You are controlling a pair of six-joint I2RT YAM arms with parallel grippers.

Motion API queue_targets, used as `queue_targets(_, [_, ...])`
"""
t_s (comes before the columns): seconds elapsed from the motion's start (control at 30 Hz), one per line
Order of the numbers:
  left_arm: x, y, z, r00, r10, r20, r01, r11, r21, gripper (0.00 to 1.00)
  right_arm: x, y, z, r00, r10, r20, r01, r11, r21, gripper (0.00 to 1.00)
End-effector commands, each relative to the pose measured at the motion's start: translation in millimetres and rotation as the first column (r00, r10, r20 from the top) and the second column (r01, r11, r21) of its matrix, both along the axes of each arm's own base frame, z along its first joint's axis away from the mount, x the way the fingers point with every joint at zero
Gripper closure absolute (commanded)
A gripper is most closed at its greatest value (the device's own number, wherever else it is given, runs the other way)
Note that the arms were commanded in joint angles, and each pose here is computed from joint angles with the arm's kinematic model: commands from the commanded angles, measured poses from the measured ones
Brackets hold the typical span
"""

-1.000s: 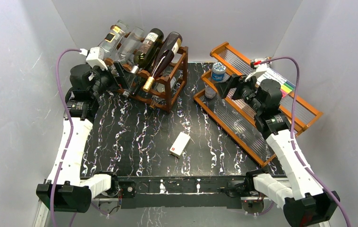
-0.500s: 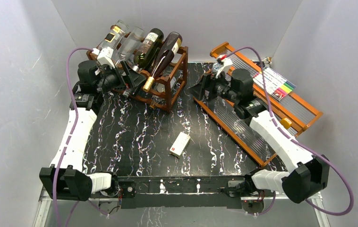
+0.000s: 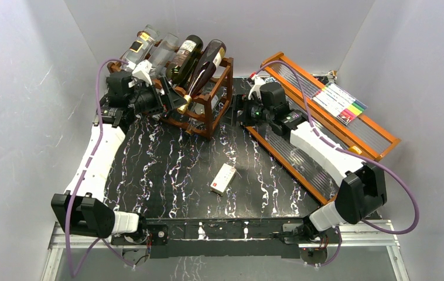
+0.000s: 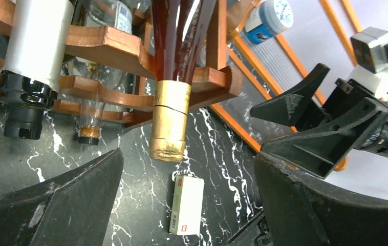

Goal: Take the wine bottle off the wine rack

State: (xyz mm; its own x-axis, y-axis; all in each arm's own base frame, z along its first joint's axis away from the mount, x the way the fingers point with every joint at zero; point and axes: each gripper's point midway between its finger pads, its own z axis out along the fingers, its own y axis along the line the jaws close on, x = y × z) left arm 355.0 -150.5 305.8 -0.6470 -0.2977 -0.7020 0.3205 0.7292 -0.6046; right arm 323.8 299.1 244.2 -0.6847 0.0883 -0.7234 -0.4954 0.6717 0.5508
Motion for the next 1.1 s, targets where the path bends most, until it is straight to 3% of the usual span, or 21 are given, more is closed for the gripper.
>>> queue_targets(0.0, [-4, 6, -7, 0.998, 0.03, -0.051, -0.024, 0.994, 0.108, 0.02, -2, 4, 20, 0.999, 0.038, 0.023, -0.038, 0.999, -0.009, 0.02])
queue_targets(0.3, [23, 25, -4, 0.995, 0.082, -0.057, -0.065, 0.963, 0.263, 0.02, 5, -2, 22, 0.998, 0.022, 0.058, -0.018, 0.998, -0.063, 0.02])
queue_targets(0.63, [70, 0, 17, 0.999, -0.01, 0.03, 0.0, 0.945, 0.327, 0.03, 30, -14, 43, 0.984, -0.061, 0.169, 0.081, 0.99, -0.112, 0.02])
queue_targets(0.8, [90, -33, 21, 0.993, -0.077, 0.086, 0.043, 0.938, 0.344, 0.14, 34, -18, 45, 0.979, -0.084, 0.183, 0.107, 0.987, -0.119, 0.02])
queue_targets(0.93, [100, -53, 11, 0.99, -0.103, 0.092, 0.059, 0.918, 0.392, 0.07, 34, -20, 44, 0.98, -0.089, 0.178, 0.113, 0.985, -0.128, 0.02])
queue_targets(1.07, [97, -52, 3, 0.991, -0.093, 0.098, 0.039, 0.891, 0.453, 0.07, 31, -23, 45, 0.978, -0.094, 0.184, 0.119, 0.984, -0.134, 0.02])
